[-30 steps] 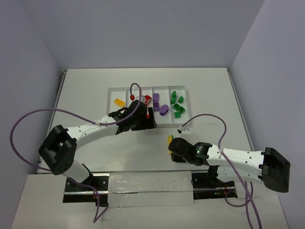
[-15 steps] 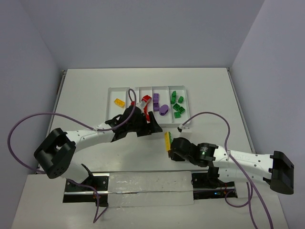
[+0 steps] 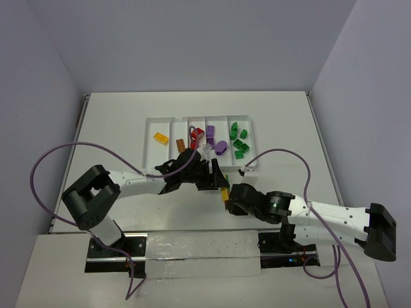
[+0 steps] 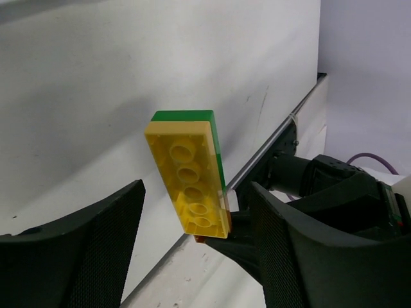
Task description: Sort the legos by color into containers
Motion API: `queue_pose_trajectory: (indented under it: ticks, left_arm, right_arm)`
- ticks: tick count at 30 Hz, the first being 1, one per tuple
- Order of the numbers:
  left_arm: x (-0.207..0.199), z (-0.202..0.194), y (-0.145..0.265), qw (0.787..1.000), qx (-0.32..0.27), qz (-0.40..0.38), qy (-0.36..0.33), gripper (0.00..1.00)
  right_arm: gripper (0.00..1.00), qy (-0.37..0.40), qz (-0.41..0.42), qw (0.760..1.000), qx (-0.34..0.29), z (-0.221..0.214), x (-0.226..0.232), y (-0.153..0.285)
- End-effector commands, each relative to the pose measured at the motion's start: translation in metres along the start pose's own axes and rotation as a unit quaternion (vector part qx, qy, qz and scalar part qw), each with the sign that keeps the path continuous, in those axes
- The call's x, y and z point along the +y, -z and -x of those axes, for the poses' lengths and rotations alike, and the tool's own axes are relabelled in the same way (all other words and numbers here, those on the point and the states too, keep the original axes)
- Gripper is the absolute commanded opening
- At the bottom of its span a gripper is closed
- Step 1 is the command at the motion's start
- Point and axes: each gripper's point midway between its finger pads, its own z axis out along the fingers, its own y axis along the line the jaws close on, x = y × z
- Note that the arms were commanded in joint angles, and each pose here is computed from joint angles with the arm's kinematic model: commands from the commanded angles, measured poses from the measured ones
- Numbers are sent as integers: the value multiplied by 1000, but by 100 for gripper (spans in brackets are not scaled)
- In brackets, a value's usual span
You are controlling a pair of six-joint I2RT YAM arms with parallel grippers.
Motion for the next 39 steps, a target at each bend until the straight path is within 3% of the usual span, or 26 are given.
queue_pose_trajectory:
  ticks: [1, 6, 18, 24, 26, 28, 39]
  left_arm:
    - [-21, 6, -2, 999, -4, -49, -5, 71]
    - [-24, 2, -5, 998, 4, -69, 3, 60]
    - [-27, 1, -5, 997, 5, -80, 9, 49]
    - [-25, 4, -1, 997, -7, -72, 11, 26]
    - [-24, 6, 1, 998, -13, -65, 9, 9]
    - [-22, 8, 4, 998, -17, -61, 9, 0]
    - [-10, 5, 13, 998, -24, -51, 18, 0]
  right_arm:
    - [0, -11, 26, 999, -35, 20, 18, 9]
    - [0, -15, 34, 999, -38, 22, 21, 11]
    - [0, -14, 26, 999, -45, 26, 17, 13]
    - [0, -18, 23, 999, -40, 22, 15, 10]
    - [0, -20, 20, 999, -36, 19, 14, 8]
    - [0, -26, 14, 999, -33, 16, 10, 5]
    - [0, -89, 29, 995, -27, 13, -10, -5]
